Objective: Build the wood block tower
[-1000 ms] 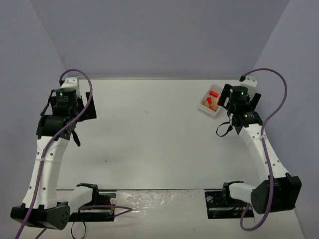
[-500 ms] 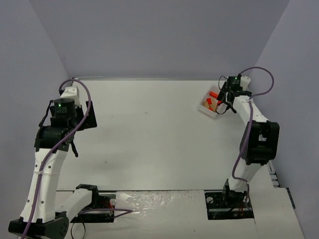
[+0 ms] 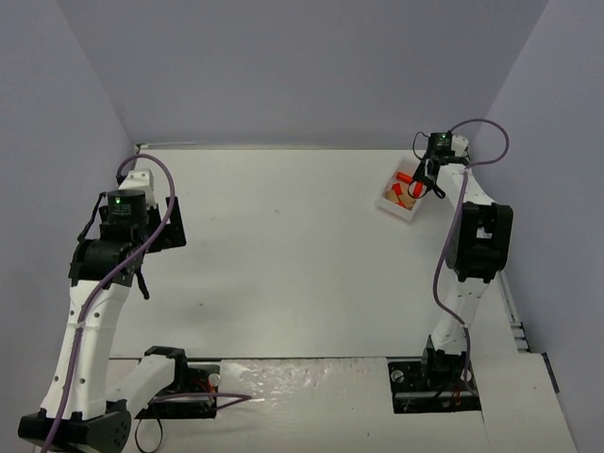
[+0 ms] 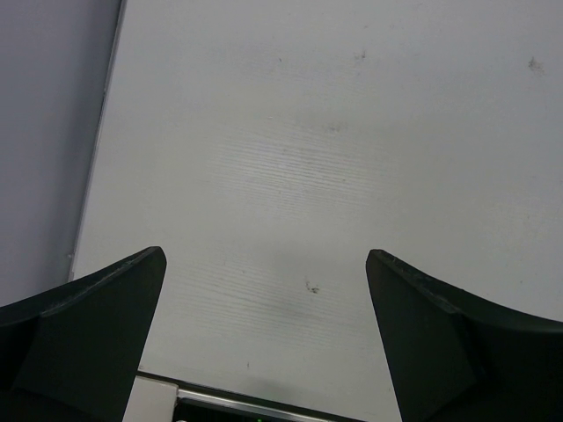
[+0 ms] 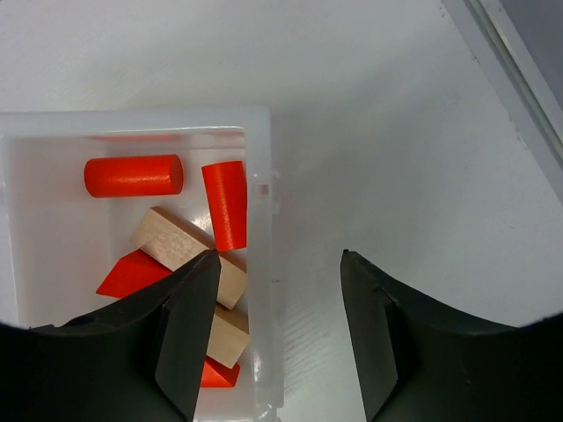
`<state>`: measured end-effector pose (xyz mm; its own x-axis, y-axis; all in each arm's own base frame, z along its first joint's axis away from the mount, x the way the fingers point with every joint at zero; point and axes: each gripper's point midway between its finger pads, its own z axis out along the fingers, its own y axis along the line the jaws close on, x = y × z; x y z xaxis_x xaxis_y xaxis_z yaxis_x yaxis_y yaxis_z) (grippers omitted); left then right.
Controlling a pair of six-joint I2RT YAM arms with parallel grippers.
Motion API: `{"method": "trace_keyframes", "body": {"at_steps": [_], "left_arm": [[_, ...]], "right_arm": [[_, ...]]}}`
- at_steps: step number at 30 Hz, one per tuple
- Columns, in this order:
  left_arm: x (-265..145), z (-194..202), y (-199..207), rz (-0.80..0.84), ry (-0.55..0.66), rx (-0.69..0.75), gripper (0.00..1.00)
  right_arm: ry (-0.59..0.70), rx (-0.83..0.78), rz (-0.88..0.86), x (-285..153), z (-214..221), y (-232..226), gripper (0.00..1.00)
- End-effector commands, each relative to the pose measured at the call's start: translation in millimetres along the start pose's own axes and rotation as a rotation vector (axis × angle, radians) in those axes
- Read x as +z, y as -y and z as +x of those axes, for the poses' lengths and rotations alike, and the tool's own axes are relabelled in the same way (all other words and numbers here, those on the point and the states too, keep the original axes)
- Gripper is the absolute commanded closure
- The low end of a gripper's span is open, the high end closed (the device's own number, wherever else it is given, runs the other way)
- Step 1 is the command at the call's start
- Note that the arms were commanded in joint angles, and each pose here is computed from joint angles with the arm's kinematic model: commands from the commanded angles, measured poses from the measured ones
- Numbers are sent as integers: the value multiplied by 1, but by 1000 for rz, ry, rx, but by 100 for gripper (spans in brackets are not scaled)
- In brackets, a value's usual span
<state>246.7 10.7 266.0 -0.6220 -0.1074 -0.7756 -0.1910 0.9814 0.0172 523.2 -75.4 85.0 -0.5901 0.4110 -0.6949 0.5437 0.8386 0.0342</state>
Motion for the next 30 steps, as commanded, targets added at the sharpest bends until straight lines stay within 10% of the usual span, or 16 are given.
{"method": "trace_keyframes", "body": {"at_steps": [1,10,30], "left_arm": [[-3,-5,-4,-18,24,9,3],[0,-6,-5,-27,16,32,3],[1,-15,-7,-47,27,34,3]], "right_arm": [[30,3,-26,3,-18,-7,56],[35,-166,-70,3,-21,-15,99],[294,-1093,-347,-173,76,-163,100]]}}
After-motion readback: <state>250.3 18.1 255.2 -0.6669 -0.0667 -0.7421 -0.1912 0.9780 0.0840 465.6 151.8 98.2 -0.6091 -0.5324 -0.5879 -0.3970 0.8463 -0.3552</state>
